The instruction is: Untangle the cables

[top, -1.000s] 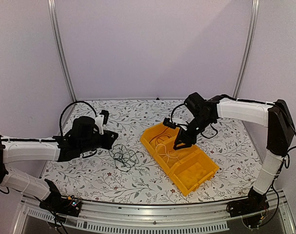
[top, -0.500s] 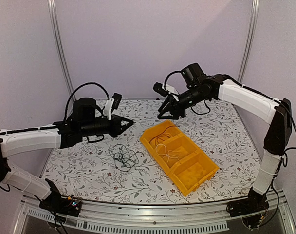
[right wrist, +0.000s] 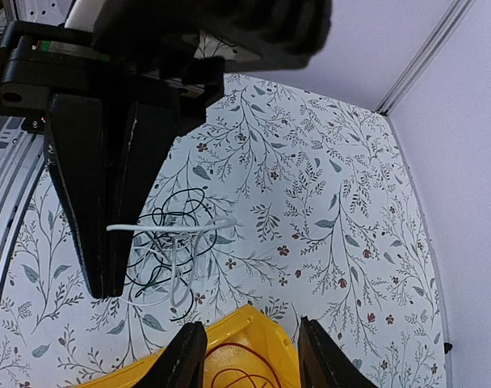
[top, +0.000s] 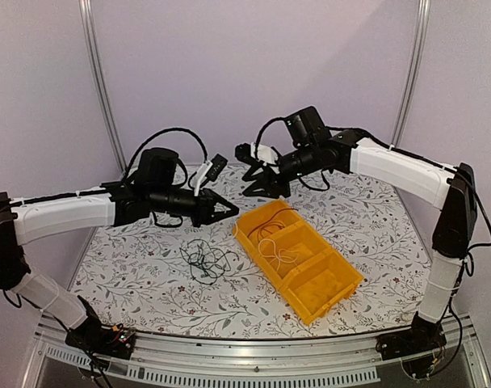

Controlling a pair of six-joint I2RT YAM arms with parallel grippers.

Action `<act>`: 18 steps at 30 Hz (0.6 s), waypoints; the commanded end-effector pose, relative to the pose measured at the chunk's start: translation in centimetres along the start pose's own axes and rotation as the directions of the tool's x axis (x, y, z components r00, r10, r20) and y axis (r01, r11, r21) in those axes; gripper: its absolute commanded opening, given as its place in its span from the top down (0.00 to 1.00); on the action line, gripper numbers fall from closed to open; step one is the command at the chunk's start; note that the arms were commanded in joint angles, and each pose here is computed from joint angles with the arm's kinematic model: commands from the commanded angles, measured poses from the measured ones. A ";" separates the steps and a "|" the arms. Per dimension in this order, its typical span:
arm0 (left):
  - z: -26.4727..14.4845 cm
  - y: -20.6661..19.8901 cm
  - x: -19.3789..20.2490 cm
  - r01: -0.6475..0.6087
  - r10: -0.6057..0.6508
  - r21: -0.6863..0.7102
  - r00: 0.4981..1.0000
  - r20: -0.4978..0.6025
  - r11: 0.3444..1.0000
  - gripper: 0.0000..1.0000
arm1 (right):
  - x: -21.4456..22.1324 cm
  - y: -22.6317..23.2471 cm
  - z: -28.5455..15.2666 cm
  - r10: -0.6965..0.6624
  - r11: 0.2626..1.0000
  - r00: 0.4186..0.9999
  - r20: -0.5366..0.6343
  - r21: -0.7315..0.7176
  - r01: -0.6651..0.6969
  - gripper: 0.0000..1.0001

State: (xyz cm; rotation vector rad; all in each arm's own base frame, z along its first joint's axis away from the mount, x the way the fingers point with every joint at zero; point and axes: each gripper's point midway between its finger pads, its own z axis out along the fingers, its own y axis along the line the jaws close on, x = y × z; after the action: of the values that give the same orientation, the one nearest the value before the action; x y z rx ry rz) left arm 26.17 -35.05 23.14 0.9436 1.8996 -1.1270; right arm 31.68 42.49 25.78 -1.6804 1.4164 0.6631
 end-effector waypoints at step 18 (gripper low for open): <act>1.4 -1.1 1.5 0.003 0.012 0.121 0.993 -0.120 0.993 1.00 | -3.3 2.2 0.3 -0.526 0.839 0.849 -0.042 0.138 0.527 0.87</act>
State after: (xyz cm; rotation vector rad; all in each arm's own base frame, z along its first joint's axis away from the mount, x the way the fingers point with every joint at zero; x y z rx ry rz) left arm 24.82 -36.12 21.14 1.0891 1.9627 -1.2043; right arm 29.15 44.73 25.64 -1.8484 0.9864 0.2709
